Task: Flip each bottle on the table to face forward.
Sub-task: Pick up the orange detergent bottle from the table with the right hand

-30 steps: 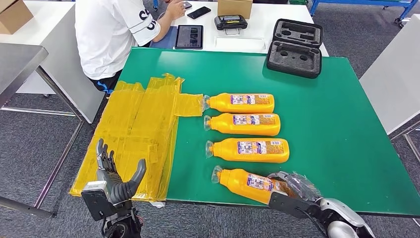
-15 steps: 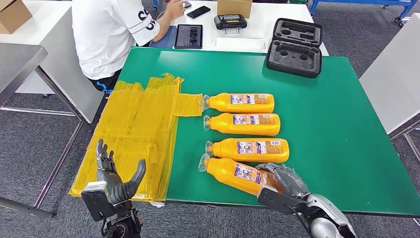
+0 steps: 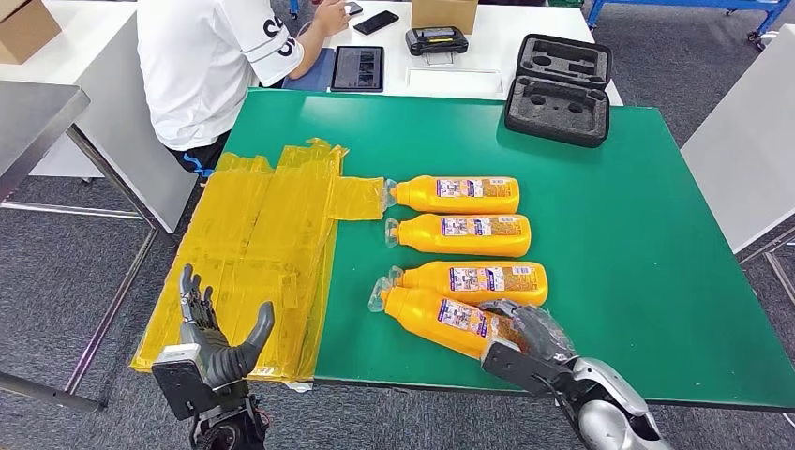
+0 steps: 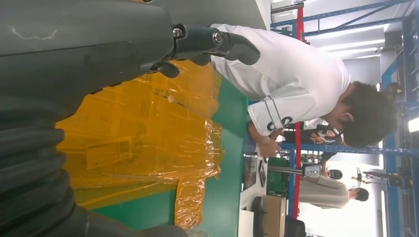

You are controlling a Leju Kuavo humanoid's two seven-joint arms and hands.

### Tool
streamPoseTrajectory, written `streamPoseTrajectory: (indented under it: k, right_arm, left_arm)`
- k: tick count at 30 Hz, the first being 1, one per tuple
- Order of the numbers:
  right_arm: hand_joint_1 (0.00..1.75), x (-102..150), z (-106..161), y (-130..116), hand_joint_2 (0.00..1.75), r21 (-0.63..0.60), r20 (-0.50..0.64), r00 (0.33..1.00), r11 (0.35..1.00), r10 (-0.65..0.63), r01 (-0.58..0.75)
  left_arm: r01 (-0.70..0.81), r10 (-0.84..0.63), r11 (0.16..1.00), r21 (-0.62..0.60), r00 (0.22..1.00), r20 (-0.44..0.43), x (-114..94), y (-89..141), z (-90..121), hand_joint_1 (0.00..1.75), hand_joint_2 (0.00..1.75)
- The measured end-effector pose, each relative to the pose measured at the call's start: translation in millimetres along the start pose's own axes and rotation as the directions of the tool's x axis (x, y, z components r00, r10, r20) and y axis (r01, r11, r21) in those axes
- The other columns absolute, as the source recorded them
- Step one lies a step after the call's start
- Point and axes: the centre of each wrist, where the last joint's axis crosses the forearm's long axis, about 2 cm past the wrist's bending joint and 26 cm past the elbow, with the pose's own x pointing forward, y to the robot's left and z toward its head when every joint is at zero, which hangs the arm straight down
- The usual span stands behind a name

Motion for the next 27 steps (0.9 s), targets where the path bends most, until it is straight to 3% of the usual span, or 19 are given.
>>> streamPoseTrajectory:
  k: [4, 8, 12, 18, 27]
  right_arm:
    - [1.75, 2.6, -2.9, -1.2, 1.75, -0.068, 0.062, 0.998, 0.997, -0.022, 0.026]
    - [1.75, 12.7, -9.6, 0.9, 1.75, -0.160, 0.190, 0.981, 0.984, -0.044, 0.075]
    - [1.75, 32.3, -21.6, 7.0, 1.75, -0.235, 0.302, 0.951, 0.963, -0.058, 0.134]
    - [1.75, 54.0, -34.1, 12.5, 1.75, -0.297, 0.398, 0.912, 0.926, -0.101, 0.232]
    - [1.75, 65.8, -41.0, 18.2, 1.75, -0.325, 0.433, 0.891, 0.899, -0.134, 0.293]
  left_arm:
    - [-0.163, 0.161, 0.986, -0.025, 0.985, -0.061, -1.2, -0.2, 3.1, 0.00, 1.75]
    - [-0.389, 0.375, 0.917, -0.089, 0.917, -0.138, -1.9, -1.0, 5.5, 0.00, 1.75]
    - [-0.513, 0.483, 0.846, -0.146, 0.853, -0.198, -1.6, -1.3, 3.8, 0.00, 1.75]
    - [-0.594, 0.549, 0.783, -0.187, 0.800, -0.243, -1.9, -1.6, 0.1, 0.00, 1.75]
    - [-0.640, 0.585, 0.745, -0.189, 0.763, -0.277, -5.7, -0.5, -0.9, 0.00, 1.75]
